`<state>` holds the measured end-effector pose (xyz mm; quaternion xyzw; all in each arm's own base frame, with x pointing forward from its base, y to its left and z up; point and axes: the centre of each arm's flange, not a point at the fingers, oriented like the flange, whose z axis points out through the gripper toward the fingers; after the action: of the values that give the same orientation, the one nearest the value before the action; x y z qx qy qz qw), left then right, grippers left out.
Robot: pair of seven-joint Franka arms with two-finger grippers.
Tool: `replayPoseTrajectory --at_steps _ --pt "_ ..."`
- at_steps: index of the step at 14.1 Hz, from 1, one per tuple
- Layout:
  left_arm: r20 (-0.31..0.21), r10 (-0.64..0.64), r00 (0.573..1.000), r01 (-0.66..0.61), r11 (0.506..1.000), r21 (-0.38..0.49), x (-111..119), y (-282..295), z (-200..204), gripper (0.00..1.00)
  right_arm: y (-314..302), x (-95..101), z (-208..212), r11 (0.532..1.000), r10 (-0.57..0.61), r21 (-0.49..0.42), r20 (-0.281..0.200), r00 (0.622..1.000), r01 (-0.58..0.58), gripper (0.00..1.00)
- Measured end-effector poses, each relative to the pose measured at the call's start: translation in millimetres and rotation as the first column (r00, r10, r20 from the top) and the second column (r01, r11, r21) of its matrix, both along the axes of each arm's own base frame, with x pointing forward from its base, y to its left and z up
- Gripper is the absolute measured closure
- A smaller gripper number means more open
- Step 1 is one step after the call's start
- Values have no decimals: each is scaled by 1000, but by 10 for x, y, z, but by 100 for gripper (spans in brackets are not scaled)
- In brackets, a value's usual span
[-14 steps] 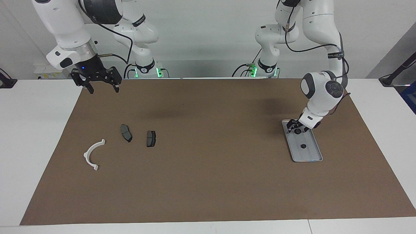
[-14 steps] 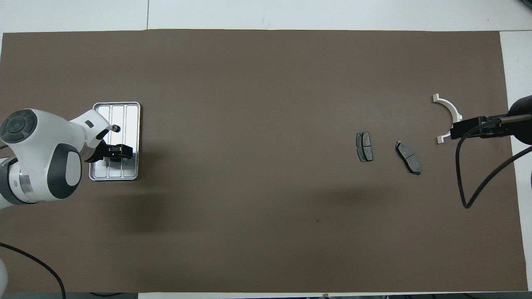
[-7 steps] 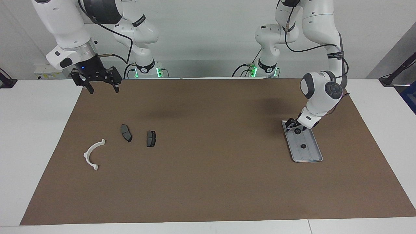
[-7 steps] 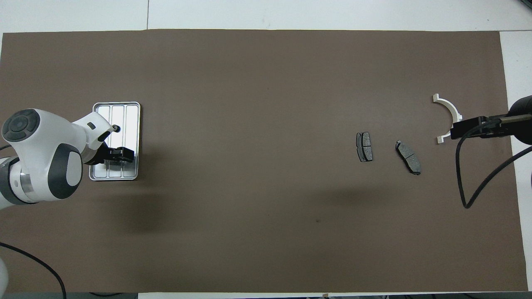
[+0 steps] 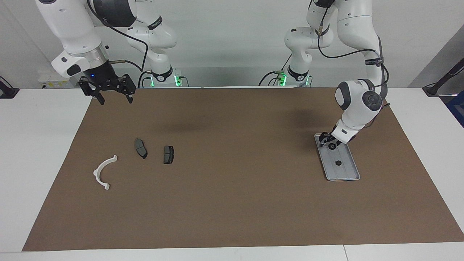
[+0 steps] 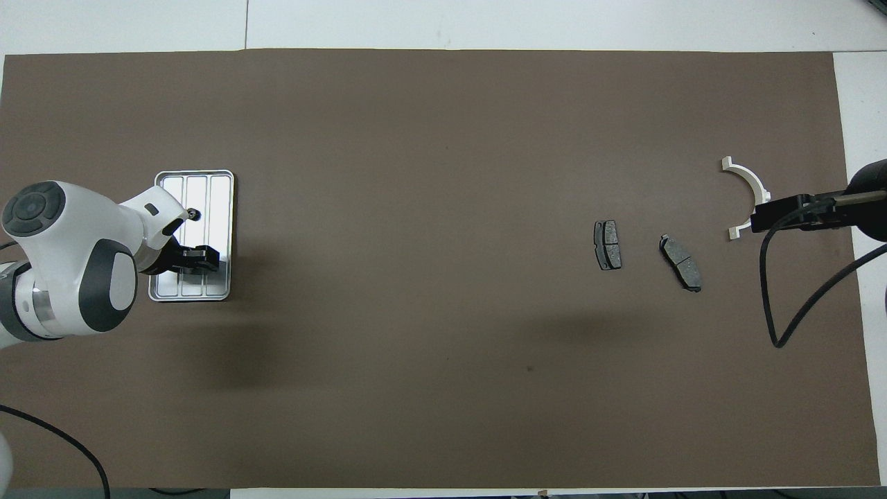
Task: Place bearing gear from tray to pile
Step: 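Lift the bearing with the left gripper and carry it to the table center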
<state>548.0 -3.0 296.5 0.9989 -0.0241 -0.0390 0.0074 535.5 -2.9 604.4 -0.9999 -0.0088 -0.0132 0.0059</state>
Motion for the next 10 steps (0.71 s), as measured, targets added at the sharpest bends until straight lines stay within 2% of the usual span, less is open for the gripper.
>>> replayPoseTrajectory --at_steps 1,3,4,8,10 --pt "7 0 1000 0 1000 0 18 -1 21 34 1 0 0 1000 0 0 0 1000 0 0" --pt "18 -1 1000 1 1000 0 53 -3 64 58 1 0 0 1000 0 0 0 1000 0 0" --pt "24 -2 1000 2 1000 0 71 -5 86 66 1 0 0 1000 0 0 0 1000 0 0" --pt "51 -3 999 3 1000 -1 167 -15 218 66 1 0 0 1000 0 0 0 1000 0 0" --pt "59 -5 998 5 1000 -2 294 -24 449 66 1 0 0 1000 0 0 0 1000 0 0"
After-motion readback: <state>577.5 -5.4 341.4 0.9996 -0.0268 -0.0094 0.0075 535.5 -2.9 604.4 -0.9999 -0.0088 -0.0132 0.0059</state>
